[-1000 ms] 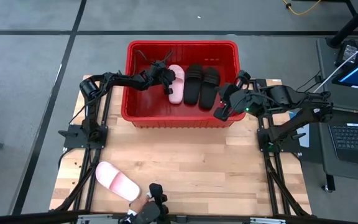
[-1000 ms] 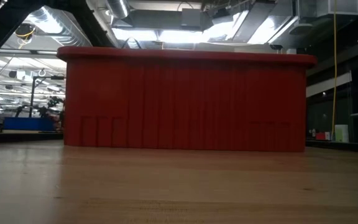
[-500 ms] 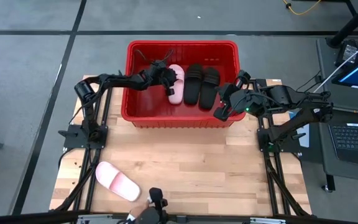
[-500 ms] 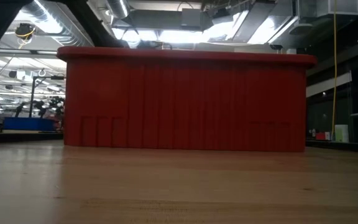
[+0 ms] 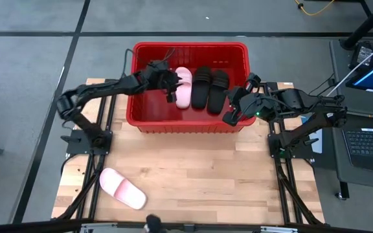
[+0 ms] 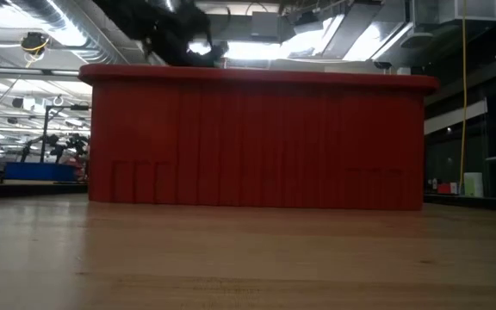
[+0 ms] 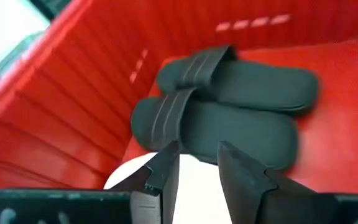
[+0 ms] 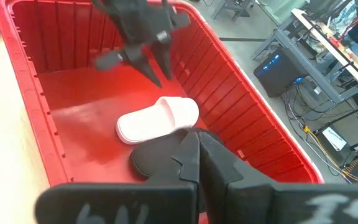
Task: Pick and place slides into bin
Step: Put the pink slide into the red bin
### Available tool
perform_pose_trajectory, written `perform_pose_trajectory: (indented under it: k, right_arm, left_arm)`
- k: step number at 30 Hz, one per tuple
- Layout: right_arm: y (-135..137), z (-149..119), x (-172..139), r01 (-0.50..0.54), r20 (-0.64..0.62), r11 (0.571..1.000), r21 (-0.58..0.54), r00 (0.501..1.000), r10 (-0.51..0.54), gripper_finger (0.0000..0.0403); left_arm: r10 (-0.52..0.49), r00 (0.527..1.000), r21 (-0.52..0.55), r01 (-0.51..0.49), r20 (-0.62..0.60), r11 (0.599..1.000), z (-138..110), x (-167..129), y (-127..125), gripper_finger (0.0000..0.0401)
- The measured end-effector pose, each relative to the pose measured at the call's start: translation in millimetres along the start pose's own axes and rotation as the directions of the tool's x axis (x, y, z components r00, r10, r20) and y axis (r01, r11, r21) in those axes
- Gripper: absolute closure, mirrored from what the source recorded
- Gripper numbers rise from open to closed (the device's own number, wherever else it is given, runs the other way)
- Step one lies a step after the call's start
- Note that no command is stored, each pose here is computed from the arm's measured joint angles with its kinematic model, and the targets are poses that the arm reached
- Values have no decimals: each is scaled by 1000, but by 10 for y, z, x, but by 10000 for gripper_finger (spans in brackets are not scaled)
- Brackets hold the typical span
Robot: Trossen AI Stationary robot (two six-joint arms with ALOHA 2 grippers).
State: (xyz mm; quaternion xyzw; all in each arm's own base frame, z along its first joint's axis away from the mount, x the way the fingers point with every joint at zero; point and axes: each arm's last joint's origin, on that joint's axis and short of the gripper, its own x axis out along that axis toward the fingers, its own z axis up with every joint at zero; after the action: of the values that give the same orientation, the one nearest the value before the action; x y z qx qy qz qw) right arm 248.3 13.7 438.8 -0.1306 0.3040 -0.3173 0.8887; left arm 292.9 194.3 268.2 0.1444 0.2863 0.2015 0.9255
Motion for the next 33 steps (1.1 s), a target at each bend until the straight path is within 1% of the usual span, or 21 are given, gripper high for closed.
perform_pose_trajectory:
  k: [4,7,12,13,17,20,21,27,30,33]
  right_arm:
    - [1,0,0,-2,0,1000,0,1000,2,397]
    - [12,-1,0,-42,-3,999,0,999,42,397]
    - [35,-1,-2,-111,-7,994,2,994,111,397]
    - [38,-2,-3,-120,-7,993,4,993,120,397]
    - [74,13,-3,-138,2,990,4,990,138,397]
    - [150,52,21,-156,23,988,1,987,156,397]
    - [179,67,25,-177,32,984,-12,984,177,397]
    - [438,172,76,-293,95,948,-124,948,305,397]
    - [553,188,82,-315,103,936,-157,937,333,397]
    - [637,185,69,-333,102,930,-154,931,350,397]
  left_arm:
    - [-20,999,63,17,38,998,226,-385,-122,300]
    - [-49,997,74,44,58,996,353,-677,-245,300]
    - [-134,988,-19,136,75,991,469,-1125,-473,297]
    - [-159,985,-26,161,70,987,477,-1200,-530,298]
    - [-269,961,-3,270,65,963,527,-1475,-830,304]
    - [-284,957,-27,286,56,958,562,-1649,-1073,305]
    - [-283,958,-33,284,52,958,568,-1706,-1146,304]
    - [-298,955,-106,296,-7,949,640,-2082,-1501,297]
    - [-349,936,-151,340,-43,928,631,-2220,-1679,297]
    - [-430,898,-214,403,-98,890,629,-2348,-1847,297]
